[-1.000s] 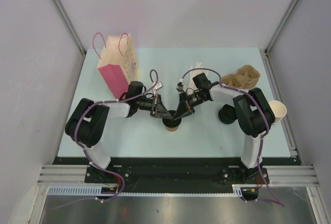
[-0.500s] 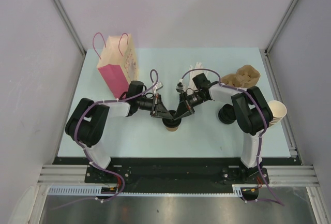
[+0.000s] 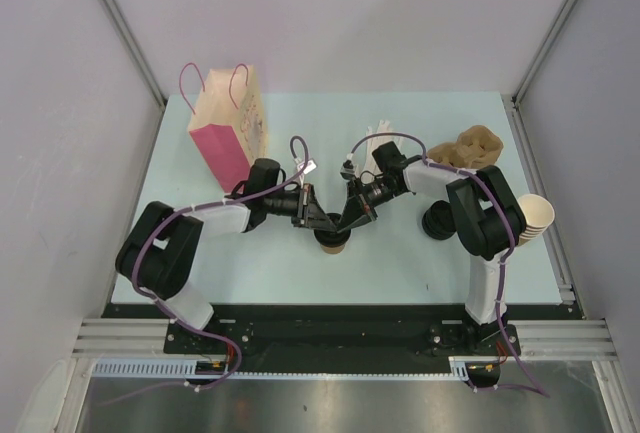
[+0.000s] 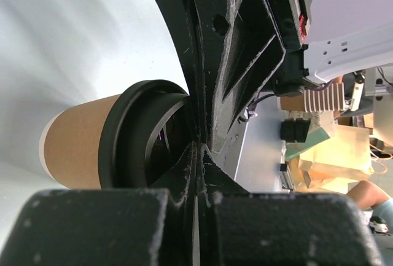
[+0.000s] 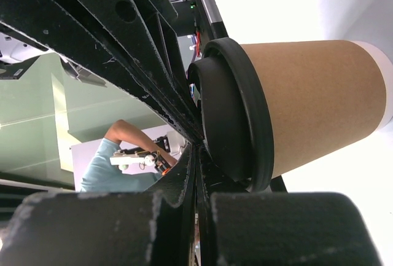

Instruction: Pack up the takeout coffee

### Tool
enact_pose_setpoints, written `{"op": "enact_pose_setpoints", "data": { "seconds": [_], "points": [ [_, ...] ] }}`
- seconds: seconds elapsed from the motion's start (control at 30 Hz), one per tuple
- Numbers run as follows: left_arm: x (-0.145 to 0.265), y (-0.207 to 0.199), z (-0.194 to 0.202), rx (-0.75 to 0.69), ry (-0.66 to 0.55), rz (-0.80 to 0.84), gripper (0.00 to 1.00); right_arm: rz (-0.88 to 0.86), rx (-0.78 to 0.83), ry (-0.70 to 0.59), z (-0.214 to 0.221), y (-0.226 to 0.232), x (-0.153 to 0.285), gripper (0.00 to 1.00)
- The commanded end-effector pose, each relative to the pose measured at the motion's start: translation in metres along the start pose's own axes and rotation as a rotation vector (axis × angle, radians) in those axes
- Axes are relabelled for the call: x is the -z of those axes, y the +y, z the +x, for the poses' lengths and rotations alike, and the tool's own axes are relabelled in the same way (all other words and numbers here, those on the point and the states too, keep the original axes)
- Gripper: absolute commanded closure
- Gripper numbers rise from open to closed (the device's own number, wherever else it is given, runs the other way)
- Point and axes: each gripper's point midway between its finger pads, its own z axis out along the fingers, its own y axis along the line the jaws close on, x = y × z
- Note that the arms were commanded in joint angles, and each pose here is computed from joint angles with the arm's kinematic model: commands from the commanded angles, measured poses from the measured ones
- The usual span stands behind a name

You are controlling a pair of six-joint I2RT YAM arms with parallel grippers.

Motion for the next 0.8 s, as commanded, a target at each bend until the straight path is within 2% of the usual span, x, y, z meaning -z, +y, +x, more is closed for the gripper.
{"op": "enact_pose_setpoints", "data": {
  "seconds": [0.0, 0.17, 0.4, 0.47, 0.63, 0.77],
  "points": [
    [-0.008, 0.033, 0.023, 0.01, 0.03, -0.131, 1.0, 0.434, -0.081, 0.005, 0.016, -0.117, -0.008, 1.0],
    [-0.006, 0.026, 0.021, -0.007, 0.025, -0.108, 1.0, 0.312, 0.017, -0.011, 0.008, -0.076, -0.012, 1.0],
    [0.001, -0.009, 0.014, -0.07, 0.011, -0.012, 1.0, 0.23, 0.128, -0.009, 0.004, -0.037, -0.02, 1.0],
    [0.001, -0.004, 0.012, -0.079, 0.003, -0.037, 1.0, 0.203, 0.139, -0.004, 0.004, -0.029, -0.02, 1.0],
    [-0.002, 0.027, 0.025, 0.003, 0.043, -0.121, 1.0, 0.132, 0.227, -0.056, -0.004, 0.011, -0.006, 1.0],
    [-0.006, 0.03, 0.021, 0.018, 0.044, -0.122, 1.0, 0.078, 0.282, -0.109, -0.011, 0.043, 0.01, 1.0]
  ]
}}
